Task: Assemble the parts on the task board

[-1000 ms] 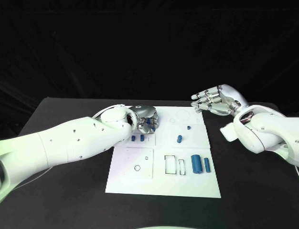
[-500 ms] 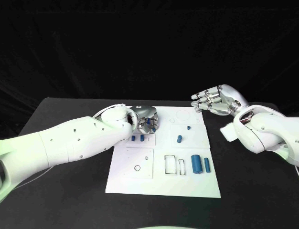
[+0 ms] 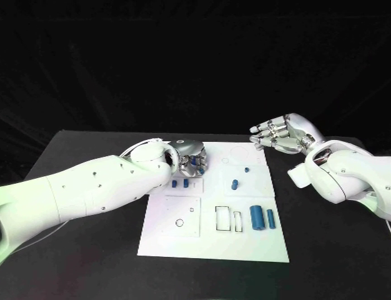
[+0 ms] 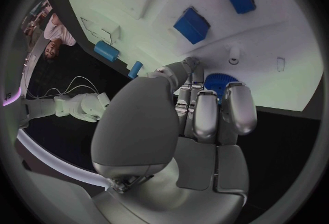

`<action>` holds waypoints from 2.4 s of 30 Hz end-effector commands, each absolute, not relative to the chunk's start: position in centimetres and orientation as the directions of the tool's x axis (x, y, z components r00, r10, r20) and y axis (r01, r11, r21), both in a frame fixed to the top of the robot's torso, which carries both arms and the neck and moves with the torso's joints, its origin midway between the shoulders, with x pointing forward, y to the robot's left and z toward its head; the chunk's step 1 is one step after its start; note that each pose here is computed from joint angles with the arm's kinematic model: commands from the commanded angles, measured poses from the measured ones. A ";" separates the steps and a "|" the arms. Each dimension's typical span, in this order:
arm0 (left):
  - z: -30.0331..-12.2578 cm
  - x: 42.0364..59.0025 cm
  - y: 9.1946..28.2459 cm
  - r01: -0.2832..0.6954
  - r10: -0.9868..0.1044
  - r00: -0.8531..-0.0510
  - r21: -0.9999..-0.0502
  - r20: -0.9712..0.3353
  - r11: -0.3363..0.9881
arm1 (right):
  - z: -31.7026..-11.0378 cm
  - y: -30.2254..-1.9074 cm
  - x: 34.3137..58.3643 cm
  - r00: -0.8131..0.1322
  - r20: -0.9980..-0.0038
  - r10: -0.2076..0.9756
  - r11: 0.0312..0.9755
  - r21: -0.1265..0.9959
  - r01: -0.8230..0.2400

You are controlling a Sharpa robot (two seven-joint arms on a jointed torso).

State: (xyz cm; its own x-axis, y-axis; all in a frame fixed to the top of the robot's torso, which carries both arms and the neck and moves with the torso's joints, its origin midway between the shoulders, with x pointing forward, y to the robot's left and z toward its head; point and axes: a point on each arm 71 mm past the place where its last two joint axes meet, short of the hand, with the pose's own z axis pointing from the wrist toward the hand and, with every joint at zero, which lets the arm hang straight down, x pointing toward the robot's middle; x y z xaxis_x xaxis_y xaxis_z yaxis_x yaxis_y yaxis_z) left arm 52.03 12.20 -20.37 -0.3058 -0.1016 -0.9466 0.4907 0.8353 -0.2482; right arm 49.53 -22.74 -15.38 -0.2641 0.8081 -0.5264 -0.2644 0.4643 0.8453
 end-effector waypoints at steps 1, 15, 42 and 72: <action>-19.8 52.0 12.3 0.484 -0.147 -0.297 -0.281 -0.944 0.829 | -15.4 -22.6 49.5 -0.273 -0.529 0.804 0.462 0.844 -0.272; -18.3 51.4 15.6 0.429 -0.188 -0.315 -0.316 -0.930 0.846 | -15.5 -22.8 49.5 -0.272 -0.529 0.804 0.464 0.844 -0.269; -19.1 51.8 18.3 0.362 -0.183 -0.360 -0.318 -0.915 0.876 | -15.7 -22.7 49.4 -0.277 -0.527 0.803 0.464 0.846 -0.265; -19.7 51.7 17.4 0.360 -0.150 -0.395 -0.302 -0.907 0.883 | -15.7 -22.6 49.4 -0.276 -0.527 0.804 0.463 0.846 -0.266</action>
